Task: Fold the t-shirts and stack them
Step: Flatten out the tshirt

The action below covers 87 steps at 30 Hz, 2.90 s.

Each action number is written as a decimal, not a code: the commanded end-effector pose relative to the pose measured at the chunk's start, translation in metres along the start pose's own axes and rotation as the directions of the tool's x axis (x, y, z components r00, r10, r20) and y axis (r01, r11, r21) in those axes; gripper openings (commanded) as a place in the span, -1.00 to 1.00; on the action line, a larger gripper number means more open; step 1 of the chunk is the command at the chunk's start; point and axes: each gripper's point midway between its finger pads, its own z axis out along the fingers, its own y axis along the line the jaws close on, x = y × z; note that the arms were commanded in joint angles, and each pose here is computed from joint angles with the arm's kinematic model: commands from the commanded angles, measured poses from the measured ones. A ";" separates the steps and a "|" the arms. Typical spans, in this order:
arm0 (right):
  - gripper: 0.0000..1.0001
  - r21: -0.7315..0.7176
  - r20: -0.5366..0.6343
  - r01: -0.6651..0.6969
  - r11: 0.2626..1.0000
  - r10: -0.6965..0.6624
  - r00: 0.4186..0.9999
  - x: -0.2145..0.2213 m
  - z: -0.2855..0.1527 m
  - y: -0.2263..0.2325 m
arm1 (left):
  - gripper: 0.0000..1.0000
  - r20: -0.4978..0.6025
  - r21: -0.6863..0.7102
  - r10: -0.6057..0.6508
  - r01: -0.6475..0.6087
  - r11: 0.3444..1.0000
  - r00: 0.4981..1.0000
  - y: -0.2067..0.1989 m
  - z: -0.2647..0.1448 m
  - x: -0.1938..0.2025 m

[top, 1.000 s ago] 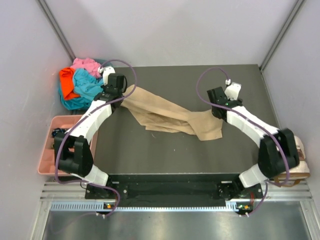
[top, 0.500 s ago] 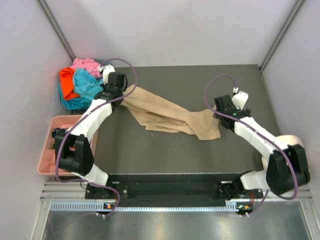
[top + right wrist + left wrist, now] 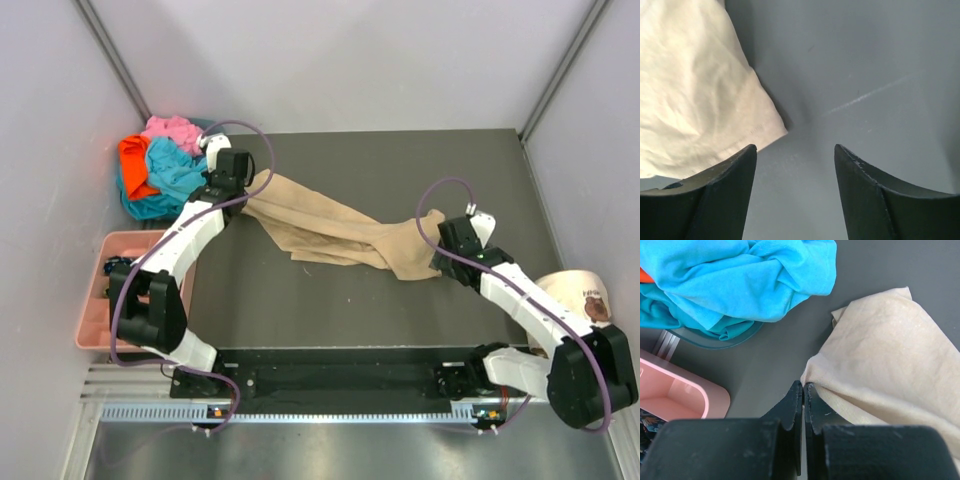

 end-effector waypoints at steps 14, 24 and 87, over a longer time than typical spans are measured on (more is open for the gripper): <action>0.04 -0.030 -0.108 0.024 0.999 -0.027 0.994 0.030 0.031 0.019 | -1.00 0.073 0.025 -0.067 0.065 0.998 0.995 0.004 -0.013 -0.020; 0.00 -0.008 -0.138 0.031 0.999 -0.031 0.990 0.032 0.041 0.017 | -1.00 0.077 0.023 -0.069 0.067 0.997 0.995 0.006 -0.014 -0.020; -1.00 -0.401 0.525 0.019 0.916 0.212 0.824 -0.214 -0.215 0.020 | -1.00 0.327 0.212 -0.231 0.168 0.963 0.916 0.056 -0.162 -0.134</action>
